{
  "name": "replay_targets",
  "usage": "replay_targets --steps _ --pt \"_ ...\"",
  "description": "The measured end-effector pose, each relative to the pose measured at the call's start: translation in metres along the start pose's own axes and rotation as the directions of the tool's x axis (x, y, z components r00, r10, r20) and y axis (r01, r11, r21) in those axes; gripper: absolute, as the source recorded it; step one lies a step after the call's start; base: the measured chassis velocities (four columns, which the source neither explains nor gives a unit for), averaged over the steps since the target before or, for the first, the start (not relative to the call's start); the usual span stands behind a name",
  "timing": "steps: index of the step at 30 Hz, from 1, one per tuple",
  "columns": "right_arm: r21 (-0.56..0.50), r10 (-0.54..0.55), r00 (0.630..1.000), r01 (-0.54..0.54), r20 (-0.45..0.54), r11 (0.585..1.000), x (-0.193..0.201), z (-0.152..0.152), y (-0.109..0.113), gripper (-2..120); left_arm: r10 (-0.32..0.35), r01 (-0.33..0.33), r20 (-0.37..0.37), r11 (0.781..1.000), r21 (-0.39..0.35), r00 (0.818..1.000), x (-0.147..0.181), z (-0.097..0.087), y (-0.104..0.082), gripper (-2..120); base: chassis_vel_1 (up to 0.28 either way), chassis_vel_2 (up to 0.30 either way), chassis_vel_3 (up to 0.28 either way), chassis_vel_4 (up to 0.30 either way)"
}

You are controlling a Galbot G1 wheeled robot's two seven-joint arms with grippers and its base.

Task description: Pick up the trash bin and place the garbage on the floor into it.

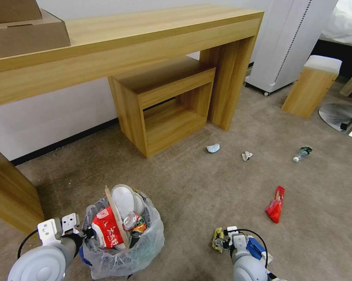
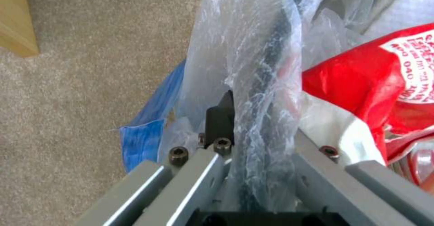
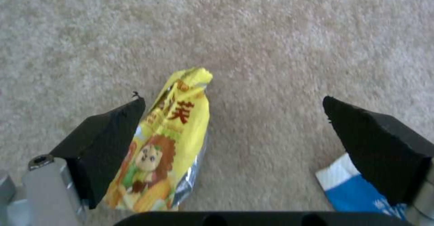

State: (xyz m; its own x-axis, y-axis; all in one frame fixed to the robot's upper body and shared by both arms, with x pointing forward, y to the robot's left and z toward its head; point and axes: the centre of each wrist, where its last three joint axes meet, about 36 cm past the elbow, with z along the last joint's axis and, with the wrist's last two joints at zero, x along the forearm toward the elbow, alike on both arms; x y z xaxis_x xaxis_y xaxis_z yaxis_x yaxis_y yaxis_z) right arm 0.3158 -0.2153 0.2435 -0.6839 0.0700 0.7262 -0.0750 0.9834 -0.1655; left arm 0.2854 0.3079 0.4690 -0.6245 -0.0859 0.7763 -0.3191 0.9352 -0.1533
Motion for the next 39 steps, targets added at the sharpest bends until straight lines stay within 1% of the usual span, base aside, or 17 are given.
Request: replay_targets --steps 5,9,13,18,23,25,27,28,30,31,32,33,34,35,37,38,39 --pt "0.017 -0.001 1.0 0.001 -0.002 1.0 -0.006 -0.002 0.0 100 0.002 -0.002 0.0 1.0 0.0 1.0 0.0 0.0 0.0 0 0.0 0.0 0.0 0.0" --pt "0.051 -0.004 1.0 0.004 -0.002 0.999 -0.01 0.005 0.002 100 -0.002 0.002 0.001 1.0 -0.002 1.0 -0.002 -0.001 0.001 0 0.0 0.0 0.0 0.0" --pt "0.054 -0.003 1.0 0.004 -0.01 0.999 -0.014 0.011 0.005 100 -0.002 0.002 0.003 1.0 -0.004 1.0 -0.003 -0.002 0.001 0 0.0 0.0 0.0 0.0" --pt "0.052 -0.005 1.0 0.005 -0.001 0.999 -0.02 0.012 0.008 100 -0.002 0.002 0.0 1.0 -0.008 1.0 -0.005 -0.002 0.001 0 0.0 0.0 0.0 0.0" --pt "0.052 -0.009 1.0 0.009 0.002 0.999 -0.024 0.012 0.015 99 0.0 0.0 -0.004 1.0 -0.013 1.0 -0.007 -0.002 0.001 0 0.0 0.0 0.0 0.0" --pt "0.05 -0.013 1.0 0.013 0.003 0.999 -0.025 0.013 0.019 91 0.003 -0.003 -0.004 1.0 -0.016 1.0 -0.008 -0.003 0.001 0 0.0 0.0 0.0 0.0" --pt "0.049 -0.013 1.0 0.013 0.003 0.999 -0.026 0.013 0.019 89 0.003 -0.003 -0.004 1.0 -0.016 1.0 -0.008 -0.003 0.001 0 0.0 0.0 0.0 0.0" --pt "0.049 -0.013 1.0 0.013 0.002 0.999 -0.026 0.013 0.021 83 0.005 -0.005 -0.003 1.0 -0.019 1.0 -0.008 -0.004 0.0 0 0.0 0.0 0.0 0.0" --pt "0.05 -0.011 1.0 0.011 0.002 0.999 -0.028 0.013 0.021 75 0.008 -0.008 -0.004 1.0 -0.021 1.0 -0.009 -0.005 0.0 0 0.0 0.0 0.0 0.0" --pt "0.05 -0.011 1.0 0.011 0.002 0.999 -0.028 0.013 0.021 75 0.008 -0.008 -0.004 1.0 -0.021 1.0 -0.009 -0.005 0.0 0 0.0 0.0 0.0 0.0" --pt "0.051 -0.011 1.0 0.011 0.002 0.999 -0.028 0.014 0.021 68 0.008 -0.009 -0.005 1.0 -0.021 1.0 -0.01 -0.005 0.0 0 0.0 0.0 0.0 0.0" --pt "0.052 -0.01 1.0 0.01 0.002 0.999 -0.028 0.014 0.021 65 0.01 -0.01 -0.005 1.0 -0.021 1.0 -0.011 -0.005 0.0 0 0.0 0.0 0.0 0.0" --pt "0.052 -0.01 1.0 0.01 0.002 0.999 -0.028 0.014 0.021 65 0.01 -0.01 -0.005 1.0 -0.021 1.0 -0.011 -0.005 0.0 0 0.0 0.0 0.0 0.0" --pt "0.052 -0.01 1.0 0.01 0.001 0.999 -0.028 0.014 0.021 61 0.01 -0.01 -0.005 1.0 -0.021 1.0 -0.012 -0.005 0.0 0 0.0 0.0 0.0 0.0" --pt "0.049 -0.01 1.0 0.01 0.004 0.999 -0.029 0.016 0.022 50 0.014 -0.014 -0.006 1.0 -0.021 1.0 -0.013 -0.006 0.0 0 0.0 0.0 0.0 0.0" --pt "0.049 -0.01 1.0 0.01 0.004 0.999 -0.029 0.016 0.022 50 0.014 -0.014 -0.006 1.0 -0.021 1.0 -0.013 -0.006 0.0 0 0.0 0.0 0.0 0.0" --pt "0.049 -0.011 1.0 0.01 0.007 0.999 -0.03 0.017 0.023 46 0.015 -0.015 -0.005 1.0 -0.021 1.0 -0.013 -0.006 0.0 0 0.0 0.0 0.0 0.0"
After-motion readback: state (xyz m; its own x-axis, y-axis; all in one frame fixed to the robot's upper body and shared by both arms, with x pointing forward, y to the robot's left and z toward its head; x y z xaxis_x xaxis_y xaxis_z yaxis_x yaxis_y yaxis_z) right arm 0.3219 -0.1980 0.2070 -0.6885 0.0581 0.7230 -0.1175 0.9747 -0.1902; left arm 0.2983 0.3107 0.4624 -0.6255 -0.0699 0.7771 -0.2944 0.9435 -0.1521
